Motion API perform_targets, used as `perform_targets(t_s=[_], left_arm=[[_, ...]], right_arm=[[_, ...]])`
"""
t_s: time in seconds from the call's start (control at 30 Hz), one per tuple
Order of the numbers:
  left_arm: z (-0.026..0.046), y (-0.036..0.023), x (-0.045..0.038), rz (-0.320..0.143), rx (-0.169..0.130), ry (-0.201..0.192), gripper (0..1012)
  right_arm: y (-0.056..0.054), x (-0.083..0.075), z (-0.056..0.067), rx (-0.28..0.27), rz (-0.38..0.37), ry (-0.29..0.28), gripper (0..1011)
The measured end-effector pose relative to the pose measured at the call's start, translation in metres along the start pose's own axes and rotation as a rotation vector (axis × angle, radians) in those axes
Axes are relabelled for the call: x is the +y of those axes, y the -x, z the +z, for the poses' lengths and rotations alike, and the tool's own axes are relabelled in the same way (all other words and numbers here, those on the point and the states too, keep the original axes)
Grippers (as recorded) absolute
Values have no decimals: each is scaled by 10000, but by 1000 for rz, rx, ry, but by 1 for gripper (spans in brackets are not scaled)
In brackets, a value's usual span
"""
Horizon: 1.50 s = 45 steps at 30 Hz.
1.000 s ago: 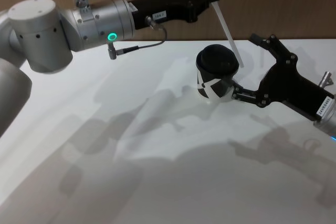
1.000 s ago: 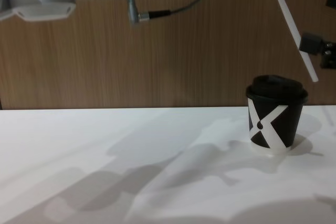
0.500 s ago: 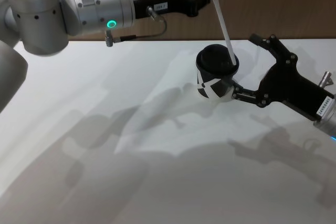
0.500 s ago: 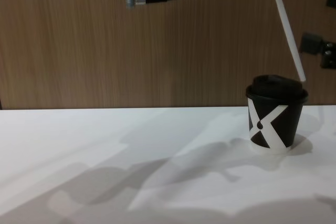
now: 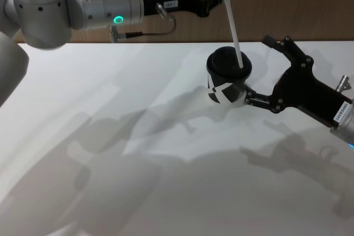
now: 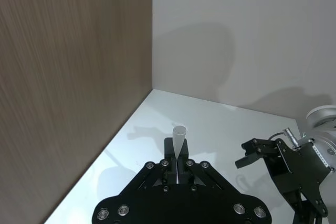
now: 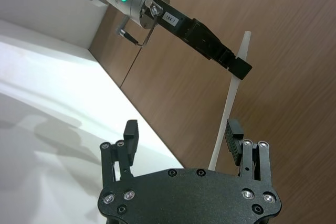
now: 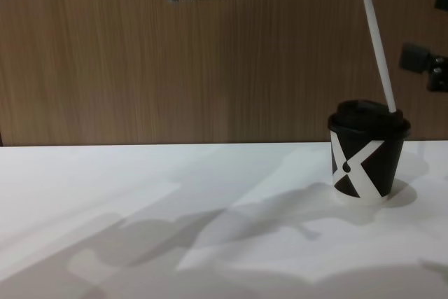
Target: Pick up the straw with one hand, pass it to the other hand, and insert it into the cup.
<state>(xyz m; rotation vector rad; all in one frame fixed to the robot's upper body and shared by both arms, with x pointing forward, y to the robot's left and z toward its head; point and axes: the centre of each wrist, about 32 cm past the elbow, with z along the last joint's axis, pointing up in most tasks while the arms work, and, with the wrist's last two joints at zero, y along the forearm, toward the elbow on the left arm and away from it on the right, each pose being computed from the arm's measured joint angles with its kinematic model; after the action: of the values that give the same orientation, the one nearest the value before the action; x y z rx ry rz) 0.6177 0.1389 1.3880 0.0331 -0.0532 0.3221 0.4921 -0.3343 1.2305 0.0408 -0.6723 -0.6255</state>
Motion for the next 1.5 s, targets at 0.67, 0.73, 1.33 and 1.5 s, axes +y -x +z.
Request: perform_targets(t_s=[0.67, 0.73, 1.33, 1.5], left_arm=[[-39, -68, -57, 16, -17, -32, 16], [-52, -77, -64, 18, -15, -35, 16], [-231, -152, -159, -4, 48, -34, 16], [-278, -158, -195, -15, 63, -34, 16]], right_arm=[[0, 0, 0, 0, 0, 0, 1001], [0, 0, 0, 0, 0, 0, 1001], [0, 0, 0, 0, 0, 0, 1001], [0, 0, 0, 0, 0, 0, 1001]])
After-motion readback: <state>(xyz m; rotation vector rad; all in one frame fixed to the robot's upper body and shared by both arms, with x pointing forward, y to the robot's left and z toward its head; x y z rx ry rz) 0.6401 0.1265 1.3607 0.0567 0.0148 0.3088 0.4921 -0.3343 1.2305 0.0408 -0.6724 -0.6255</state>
